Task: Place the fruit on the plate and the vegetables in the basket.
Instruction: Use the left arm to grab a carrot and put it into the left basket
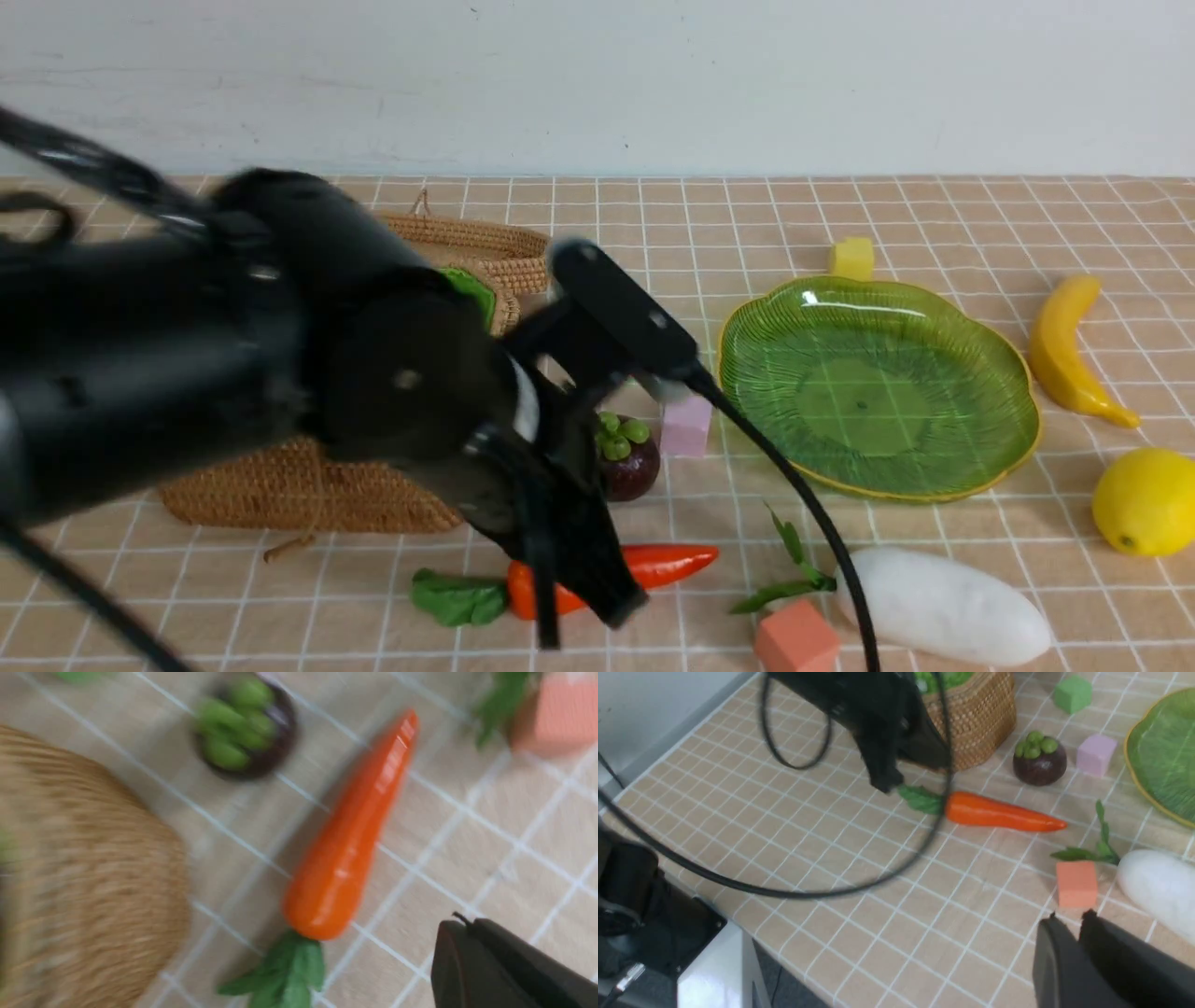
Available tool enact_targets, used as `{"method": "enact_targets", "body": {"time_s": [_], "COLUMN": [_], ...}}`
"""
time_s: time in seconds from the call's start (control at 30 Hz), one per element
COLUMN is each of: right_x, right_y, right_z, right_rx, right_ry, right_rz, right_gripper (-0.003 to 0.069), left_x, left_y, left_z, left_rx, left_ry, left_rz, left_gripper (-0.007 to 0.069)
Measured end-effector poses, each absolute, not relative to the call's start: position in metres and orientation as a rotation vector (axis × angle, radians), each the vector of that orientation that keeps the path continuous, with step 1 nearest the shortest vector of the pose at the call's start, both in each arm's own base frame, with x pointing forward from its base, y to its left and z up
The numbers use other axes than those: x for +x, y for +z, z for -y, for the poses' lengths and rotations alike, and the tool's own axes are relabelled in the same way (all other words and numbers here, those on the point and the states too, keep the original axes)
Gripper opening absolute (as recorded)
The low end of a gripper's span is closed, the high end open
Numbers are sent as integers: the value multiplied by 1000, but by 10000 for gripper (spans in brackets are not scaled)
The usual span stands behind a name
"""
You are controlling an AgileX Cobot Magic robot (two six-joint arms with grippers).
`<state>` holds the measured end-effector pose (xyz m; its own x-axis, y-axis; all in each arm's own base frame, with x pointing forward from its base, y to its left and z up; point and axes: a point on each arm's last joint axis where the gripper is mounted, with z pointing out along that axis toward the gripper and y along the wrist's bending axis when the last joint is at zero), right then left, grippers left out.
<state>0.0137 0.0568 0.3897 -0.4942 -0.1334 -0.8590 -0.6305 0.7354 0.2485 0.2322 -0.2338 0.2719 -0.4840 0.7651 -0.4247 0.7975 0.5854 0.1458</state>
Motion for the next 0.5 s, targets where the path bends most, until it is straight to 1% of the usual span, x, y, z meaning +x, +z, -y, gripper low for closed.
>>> {"method": "enact_targets", "body": {"time_s": [0.03,0.07,0.1,0.13,0.17,0.2,0.27,0.3,0.33,0.37,0.4,0.43,0.47,0.5], "right_x": [14,13,13,13,13,13,13,13,13,13,13,13,13,13], "right_y": [390,389,389,389,389,389,389,389,389,389,389,389,389,389], "right_z": [-57,-57,-57,-57,-57,-57,-57,-57,-57,-57,-57,-57,-57,-57], "right_rx": [-579,-582,-582,-581,-581,-581,-580,-580,-580,-580,-580,-580,-580,-580], "right_ry": [692,695,695,695,695,696,697,697,697,697,697,697,697,697], "right_rz": [-2028,-2033,-2032,-2033,-2033,-2033,-2033,-2033,-2033,-2033,-2033,-2033,-2033,-2033], "right_gripper": [91,91,91,91,91,91,91,91,91,91,91,91,91,91], "left_x": [234,241,242,252,252,259,267,268,272,275,277,278,282,282], "left_y": [268,256,255,244,241,232,217,213,203,192,185,183,171,171], "left_z": [237,246,248,256,257,262,268,269,272,274,275,275,276,276], "left_rx": [1266,1310,1316,1364,1370,1421,1505,1523,1586,1643,1677,1684,1735,1737], "left_ry": [-91,-61,-57,-18,-15,18,58,66,96,129,155,161,209,214], "left_rz": [-2379,-2396,-2396,-2389,-2392,-2373,-2338,-2328,-2298,-2276,-2260,-2257,-2226,-2223], "left_gripper": [18,76,76,166,177,269,367,386,445,487,504,504,514,514]}}
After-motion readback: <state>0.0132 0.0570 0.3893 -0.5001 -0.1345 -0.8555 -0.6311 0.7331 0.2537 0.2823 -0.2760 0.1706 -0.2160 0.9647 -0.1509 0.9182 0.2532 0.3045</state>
